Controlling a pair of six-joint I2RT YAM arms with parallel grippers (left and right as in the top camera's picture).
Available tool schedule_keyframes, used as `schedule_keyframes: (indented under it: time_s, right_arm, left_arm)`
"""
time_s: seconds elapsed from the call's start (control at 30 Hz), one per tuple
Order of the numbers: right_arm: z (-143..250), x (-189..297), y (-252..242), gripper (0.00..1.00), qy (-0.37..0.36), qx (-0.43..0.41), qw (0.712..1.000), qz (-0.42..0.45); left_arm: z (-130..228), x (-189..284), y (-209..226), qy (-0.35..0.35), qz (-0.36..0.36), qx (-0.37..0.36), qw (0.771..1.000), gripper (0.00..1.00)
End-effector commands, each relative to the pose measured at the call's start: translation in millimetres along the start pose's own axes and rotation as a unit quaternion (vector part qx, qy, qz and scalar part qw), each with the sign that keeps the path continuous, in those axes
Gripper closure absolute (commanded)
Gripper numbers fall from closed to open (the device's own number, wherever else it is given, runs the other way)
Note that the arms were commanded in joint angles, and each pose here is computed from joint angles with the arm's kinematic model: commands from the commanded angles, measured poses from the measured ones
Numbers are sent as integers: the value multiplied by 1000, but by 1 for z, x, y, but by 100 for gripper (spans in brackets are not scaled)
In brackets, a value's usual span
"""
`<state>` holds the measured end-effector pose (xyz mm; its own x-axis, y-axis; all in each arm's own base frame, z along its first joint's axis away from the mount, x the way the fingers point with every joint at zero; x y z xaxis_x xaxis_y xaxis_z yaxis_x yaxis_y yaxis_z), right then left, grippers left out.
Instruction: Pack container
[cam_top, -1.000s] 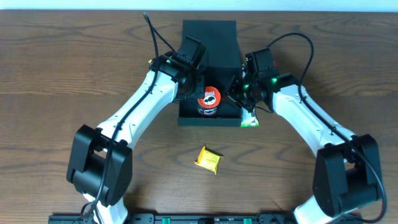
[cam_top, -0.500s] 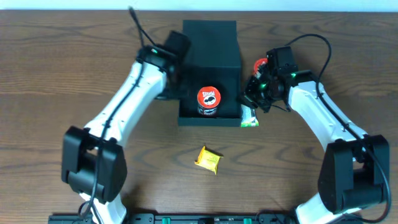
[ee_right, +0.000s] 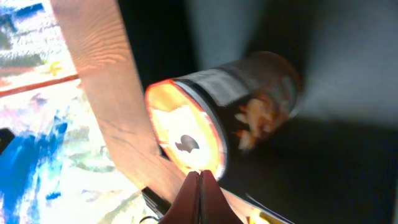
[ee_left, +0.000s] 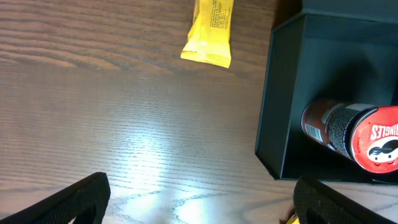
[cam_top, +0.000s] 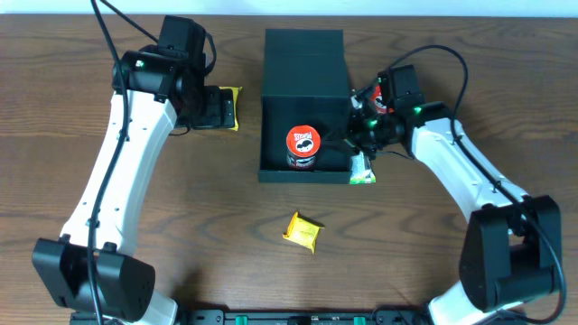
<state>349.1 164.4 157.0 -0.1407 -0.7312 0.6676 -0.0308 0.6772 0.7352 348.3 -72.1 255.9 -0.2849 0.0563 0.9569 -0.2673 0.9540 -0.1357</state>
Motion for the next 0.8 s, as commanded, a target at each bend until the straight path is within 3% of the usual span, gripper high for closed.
schedule_keyframes:
  time_s: [0.0, 0.77]
  right_arm:
    - [-2, -3, 16, 99, -3, 11, 1000, -16]
    - [0, -12, 4, 98, -28, 25, 996, 78]
  left_arm:
    - [-2, 2, 0, -3, -2, -6, 1000, 5]
    - [-3, 2, -2, -6, 4, 0, 1000, 5]
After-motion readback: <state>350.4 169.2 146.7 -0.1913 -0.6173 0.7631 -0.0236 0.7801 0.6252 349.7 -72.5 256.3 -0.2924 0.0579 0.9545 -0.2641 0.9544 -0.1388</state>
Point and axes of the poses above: each gripper's point midway between its finger pads, its own x axis back along the fingers, its own y axis along the line the jaws close on, z = x × y, the point moved 6 cm from there along x, back along the fingers, and after that the axes turned 14 degrees about x, right-handed, at the moved point
